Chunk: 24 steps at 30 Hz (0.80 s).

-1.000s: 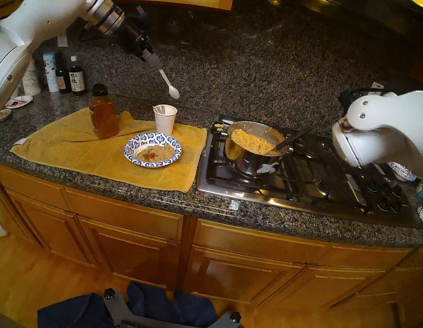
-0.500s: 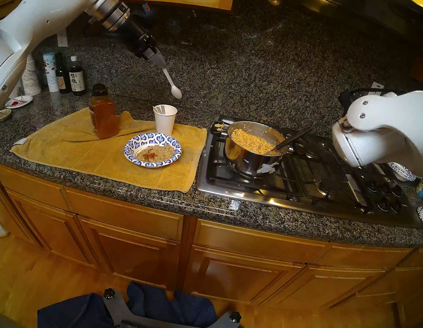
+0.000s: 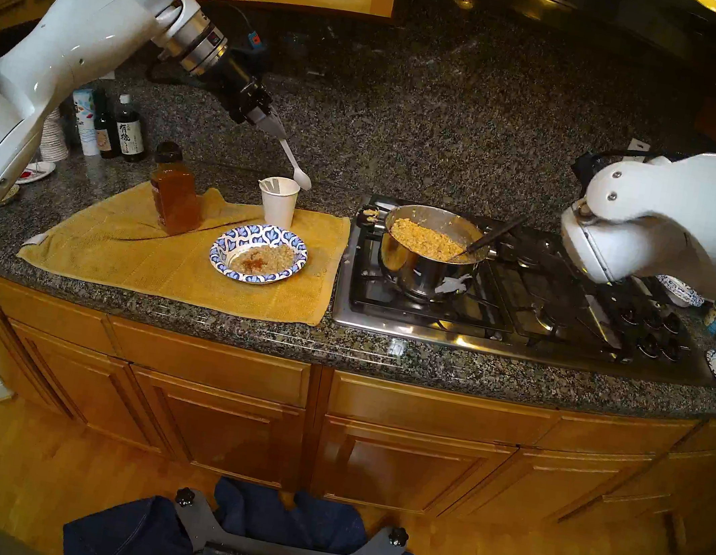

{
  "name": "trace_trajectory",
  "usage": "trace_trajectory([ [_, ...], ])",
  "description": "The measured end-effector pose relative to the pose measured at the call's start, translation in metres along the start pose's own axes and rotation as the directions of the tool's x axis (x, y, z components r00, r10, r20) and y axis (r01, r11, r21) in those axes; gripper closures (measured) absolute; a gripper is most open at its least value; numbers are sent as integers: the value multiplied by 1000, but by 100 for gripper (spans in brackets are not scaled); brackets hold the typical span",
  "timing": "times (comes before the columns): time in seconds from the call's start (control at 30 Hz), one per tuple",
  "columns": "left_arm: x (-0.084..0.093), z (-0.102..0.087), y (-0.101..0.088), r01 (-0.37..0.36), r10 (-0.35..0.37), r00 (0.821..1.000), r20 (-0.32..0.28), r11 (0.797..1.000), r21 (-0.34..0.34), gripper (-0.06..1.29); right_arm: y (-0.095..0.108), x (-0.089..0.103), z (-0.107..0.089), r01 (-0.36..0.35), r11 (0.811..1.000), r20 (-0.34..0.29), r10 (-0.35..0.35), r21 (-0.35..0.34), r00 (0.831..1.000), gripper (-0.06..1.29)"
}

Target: Scoop oatmeal into bowl, add cinnamon, and put a spoon inside bowl

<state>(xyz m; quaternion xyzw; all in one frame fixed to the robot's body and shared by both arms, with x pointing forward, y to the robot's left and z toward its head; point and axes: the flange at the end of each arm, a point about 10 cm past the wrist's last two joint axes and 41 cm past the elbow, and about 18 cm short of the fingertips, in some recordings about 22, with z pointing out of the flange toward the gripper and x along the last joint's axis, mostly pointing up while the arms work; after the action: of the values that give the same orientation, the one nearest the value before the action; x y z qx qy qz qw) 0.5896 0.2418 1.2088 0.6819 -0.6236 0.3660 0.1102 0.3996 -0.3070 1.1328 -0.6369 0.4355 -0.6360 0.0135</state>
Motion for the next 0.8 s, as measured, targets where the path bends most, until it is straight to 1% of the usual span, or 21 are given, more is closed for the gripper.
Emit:
trace_trajectory([
  [0.2,3,2,6,-34,34,999,-11,999,-14,125,0,0,0,1,1000,1,-1,-3,1000,-1],
  [0.33,1,6,11,-46,45,999,-14,999,-28,125,0,-1,0,1,1000,2,-1,-4,1000,-1],
  [0.63,-17,17,24,-33,33,999,0,997,-69,125,0,-1,0,2,1000,4,-2,-7,1000,-1],
  [0.8,-28,18,31,-24,24,1000,9,996,-85,125,0,-1,0,2,1000,5,-2,-9,1000,-1],
])
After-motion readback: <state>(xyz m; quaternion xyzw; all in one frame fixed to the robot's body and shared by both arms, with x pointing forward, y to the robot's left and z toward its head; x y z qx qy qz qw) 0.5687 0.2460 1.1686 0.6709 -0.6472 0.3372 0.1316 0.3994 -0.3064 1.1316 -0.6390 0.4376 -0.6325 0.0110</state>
